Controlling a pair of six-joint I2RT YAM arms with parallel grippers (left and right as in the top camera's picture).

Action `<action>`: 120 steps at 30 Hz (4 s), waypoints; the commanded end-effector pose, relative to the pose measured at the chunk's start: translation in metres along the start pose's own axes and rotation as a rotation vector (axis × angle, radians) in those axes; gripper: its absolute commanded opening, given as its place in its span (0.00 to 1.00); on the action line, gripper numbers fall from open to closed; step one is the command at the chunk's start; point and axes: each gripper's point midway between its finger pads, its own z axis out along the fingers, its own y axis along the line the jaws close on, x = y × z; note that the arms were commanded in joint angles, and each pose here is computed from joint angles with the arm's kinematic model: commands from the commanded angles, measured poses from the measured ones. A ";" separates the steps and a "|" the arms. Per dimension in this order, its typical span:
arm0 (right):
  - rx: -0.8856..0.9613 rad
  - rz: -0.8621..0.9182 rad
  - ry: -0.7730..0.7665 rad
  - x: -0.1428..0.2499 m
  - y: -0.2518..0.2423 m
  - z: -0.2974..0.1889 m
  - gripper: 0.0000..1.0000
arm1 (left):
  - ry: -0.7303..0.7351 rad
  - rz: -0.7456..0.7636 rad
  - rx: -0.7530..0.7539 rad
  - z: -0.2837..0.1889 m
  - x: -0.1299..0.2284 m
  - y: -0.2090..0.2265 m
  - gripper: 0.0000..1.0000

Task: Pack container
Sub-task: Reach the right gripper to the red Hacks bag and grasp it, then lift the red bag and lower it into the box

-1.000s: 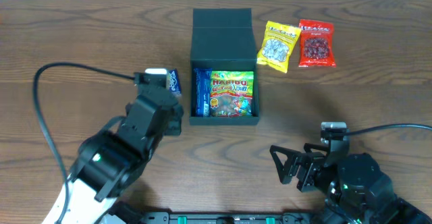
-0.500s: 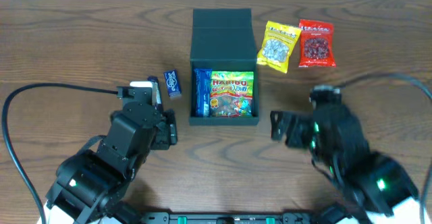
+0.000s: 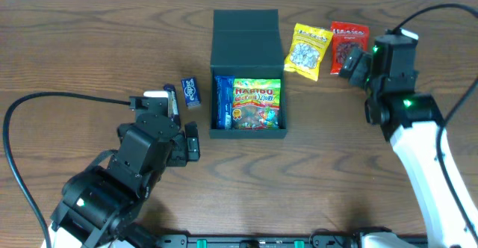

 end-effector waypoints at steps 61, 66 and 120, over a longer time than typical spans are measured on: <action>-0.004 -0.039 0.075 0.040 -0.009 0.162 0.79 | -0.002 0.004 -0.001 -0.001 -0.001 0.001 0.95; 0.007 -0.026 0.056 0.052 -0.016 0.196 0.84 | -0.002 0.004 -0.001 -0.001 -0.001 0.001 0.95; -1.015 -0.706 -0.093 0.056 0.203 -0.100 0.01 | -0.002 0.005 -0.002 -0.001 -0.001 0.001 0.95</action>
